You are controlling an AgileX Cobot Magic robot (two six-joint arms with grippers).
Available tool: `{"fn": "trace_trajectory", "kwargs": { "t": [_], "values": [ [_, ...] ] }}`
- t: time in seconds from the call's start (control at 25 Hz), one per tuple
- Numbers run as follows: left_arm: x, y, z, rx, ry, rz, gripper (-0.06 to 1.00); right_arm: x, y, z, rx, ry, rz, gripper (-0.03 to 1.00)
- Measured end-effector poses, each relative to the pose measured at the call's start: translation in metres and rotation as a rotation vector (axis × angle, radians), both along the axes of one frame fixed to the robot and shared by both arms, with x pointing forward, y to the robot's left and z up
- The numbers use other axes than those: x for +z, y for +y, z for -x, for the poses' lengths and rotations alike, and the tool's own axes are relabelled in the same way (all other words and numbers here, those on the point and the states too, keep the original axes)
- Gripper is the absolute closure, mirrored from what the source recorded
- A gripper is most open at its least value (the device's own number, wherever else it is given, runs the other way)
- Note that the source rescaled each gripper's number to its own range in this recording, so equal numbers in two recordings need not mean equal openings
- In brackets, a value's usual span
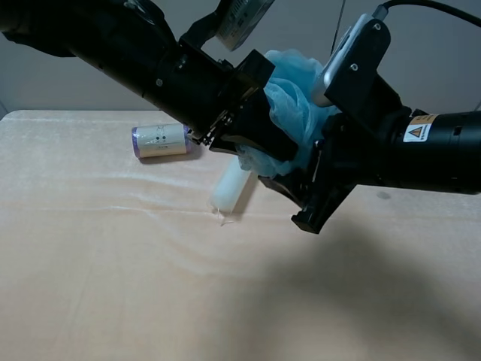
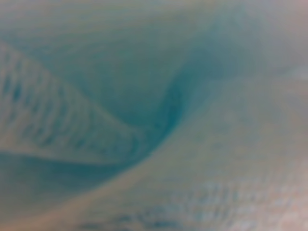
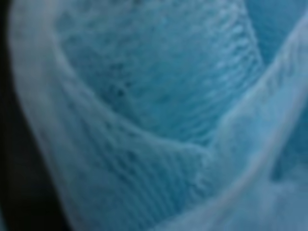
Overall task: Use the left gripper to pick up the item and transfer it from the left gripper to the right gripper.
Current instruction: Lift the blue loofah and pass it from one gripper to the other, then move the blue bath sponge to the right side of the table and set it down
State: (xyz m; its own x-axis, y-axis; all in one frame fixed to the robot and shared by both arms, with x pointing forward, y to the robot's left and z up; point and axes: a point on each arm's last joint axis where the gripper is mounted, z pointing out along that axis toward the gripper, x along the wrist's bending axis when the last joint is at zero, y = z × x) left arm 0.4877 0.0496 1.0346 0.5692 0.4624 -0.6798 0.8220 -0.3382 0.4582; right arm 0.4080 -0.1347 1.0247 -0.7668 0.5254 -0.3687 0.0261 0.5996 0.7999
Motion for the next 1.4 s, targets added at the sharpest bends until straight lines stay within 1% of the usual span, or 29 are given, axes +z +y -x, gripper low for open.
{"fn": "trace_trajectory", "kwargs": {
  "t": [0.04,0.12,0.16,0.2,0.48,0.52,0.6,0.64,0.68,0.72,0.8,0.84,0.88,0.92,1.0,1.08,1.16,1.32,1.4],
  "values": [
    [0.0,0.0,0.0,-0.003,0.002,0.001,0.91,0.0,0.0,0.0,0.001,0.001,0.001,0.32],
    [0.0,0.0,0.0,-0.001,0.004,0.004,0.92,-0.001,0.0,0.001,0.009,0.008,0.012,0.7],
    [0.001,0.0,0.0,-0.002,0.001,0.005,0.92,-0.002,0.0,0.001,0.016,0.01,0.02,0.86],
    [0.001,0.0,0.0,-0.004,0.002,0.005,0.92,-0.003,0.0,0.001,0.022,0.014,0.027,0.89],
    [0.001,0.0,0.001,-0.01,0.005,0.004,0.94,-0.003,0.0,0.002,0.029,0.014,0.036,0.89],
    [0.001,0.0,0.001,0.001,0.02,0.004,0.94,-0.003,0.0,0.002,0.029,0.014,0.036,0.9],
    [0.001,0.0,0.001,0.046,0.08,0.001,0.94,-0.004,0.001,0.002,0.029,0.015,0.036,0.89],
    [0.0,0.0,0.001,0.064,0.104,-0.002,0.92,-0.004,0.001,0.002,0.029,0.015,0.036,0.89],
    [0.0,0.001,0.001,0.075,0.118,-0.006,0.86,-0.004,0.001,0.002,0.029,0.016,0.037,0.89],
    [0.0,0.001,0.001,0.079,0.122,-0.011,0.75,-0.004,0.001,0.002,0.029,0.016,0.038,0.9],
    [-0.001,0.002,0.0,0.082,0.124,-0.026,0.43,-0.004,0.001,0.001,0.029,0.017,0.039,0.92],
    [-0.002,0.002,0.001,0.083,0.124,-0.03,0.29,-0.004,0.001,0.001,0.029,0.017,0.039,0.92],
    [-0.002,0.002,0.001,0.083,0.123,-0.031,0.16,-0.004,0.001,0.001,0.031,0.015,0.041,0.92],
    [-0.002,0.002,0.001,0.08,0.119,-0.037,0.08,-0.004,0.001,0.001,0.031,0.014,0.042,0.94],
    [-0.003,0.002,0.001,0.075,0.111,-0.042,0.0,-0.004,0.001,0.001,0.031,0.014,0.042,0.94],
    [-0.003,0.003,0.002,0.056,0.103,-0.05,-0.03,-0.004,0.001,0.001,0.031,0.014,0.042,0.94],
    [-0.003,0.003,0.003,0.035,0.099,-0.054,-0.04,-0.004,0.001,0.001,0.031,0.014,0.042,0.94],
    [-0.002,0.003,0.009,-0.015,0.136,-0.045,-0.05,-0.005,0.001,0.002,0.038,0.023,0.047,0.95],
    [0.001,0.004,0.01,-0.024,0.128,-0.046,-0.05,-0.005,0.001,0.003,0.041,0.024,0.048,0.95]
  ]
}}
